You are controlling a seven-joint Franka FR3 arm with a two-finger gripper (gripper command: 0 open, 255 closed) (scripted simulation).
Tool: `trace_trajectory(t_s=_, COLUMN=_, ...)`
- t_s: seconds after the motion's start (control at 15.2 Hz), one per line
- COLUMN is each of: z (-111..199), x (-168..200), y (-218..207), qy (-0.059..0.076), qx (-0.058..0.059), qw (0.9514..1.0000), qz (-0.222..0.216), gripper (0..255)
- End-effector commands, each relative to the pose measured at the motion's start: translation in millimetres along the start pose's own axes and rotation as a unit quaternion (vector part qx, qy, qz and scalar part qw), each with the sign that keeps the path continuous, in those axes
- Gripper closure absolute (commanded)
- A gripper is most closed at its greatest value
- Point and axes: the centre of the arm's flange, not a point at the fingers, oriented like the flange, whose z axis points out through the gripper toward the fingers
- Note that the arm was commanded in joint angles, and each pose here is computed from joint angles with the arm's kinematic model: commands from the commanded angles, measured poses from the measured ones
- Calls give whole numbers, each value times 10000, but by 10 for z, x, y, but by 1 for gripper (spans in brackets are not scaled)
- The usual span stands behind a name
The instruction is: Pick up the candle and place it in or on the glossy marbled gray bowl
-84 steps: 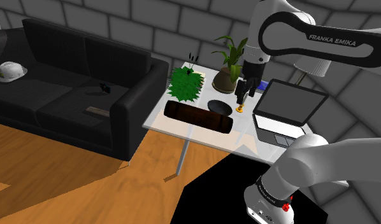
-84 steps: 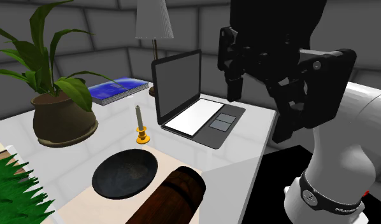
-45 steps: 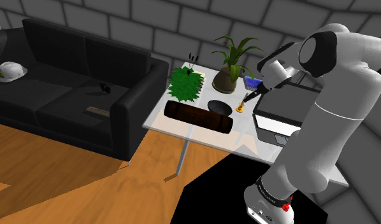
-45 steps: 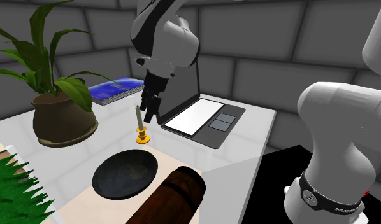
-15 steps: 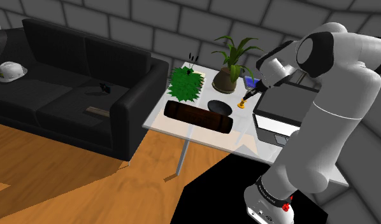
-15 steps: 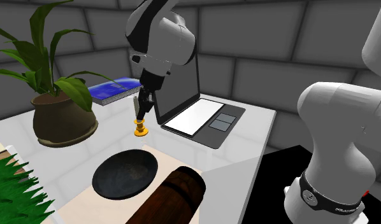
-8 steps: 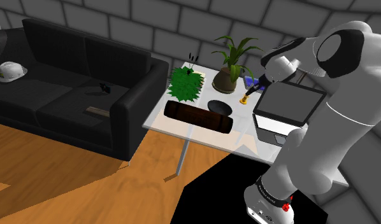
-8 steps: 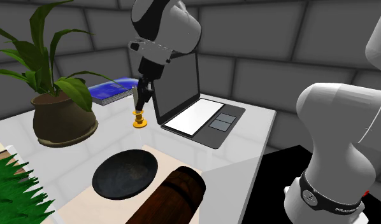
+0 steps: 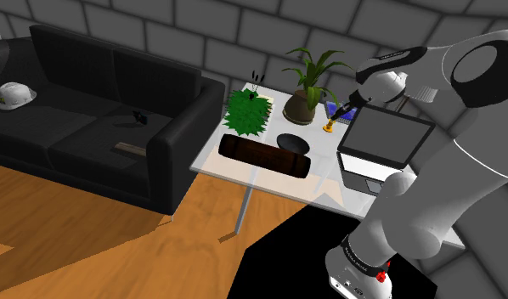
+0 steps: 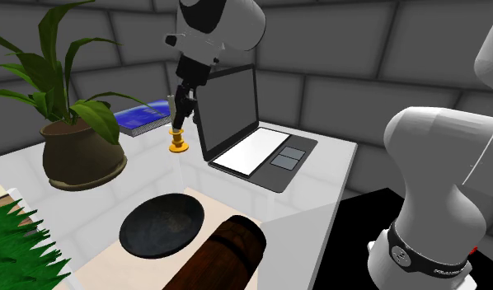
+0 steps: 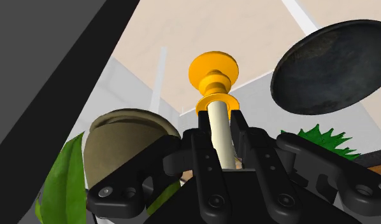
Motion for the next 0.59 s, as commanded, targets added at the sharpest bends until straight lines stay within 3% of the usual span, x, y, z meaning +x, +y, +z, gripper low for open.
trace_trajectory(t_s=0.0, z=-62, x=21, y=-3, qy=-4, qx=-5, qw=10000, qz=0, gripper=255)
trace_trajectory(t_s=0.53, z=57, x=375, y=-990, qy=-4, qx=-5, qw=10000, qz=0, gripper=255)
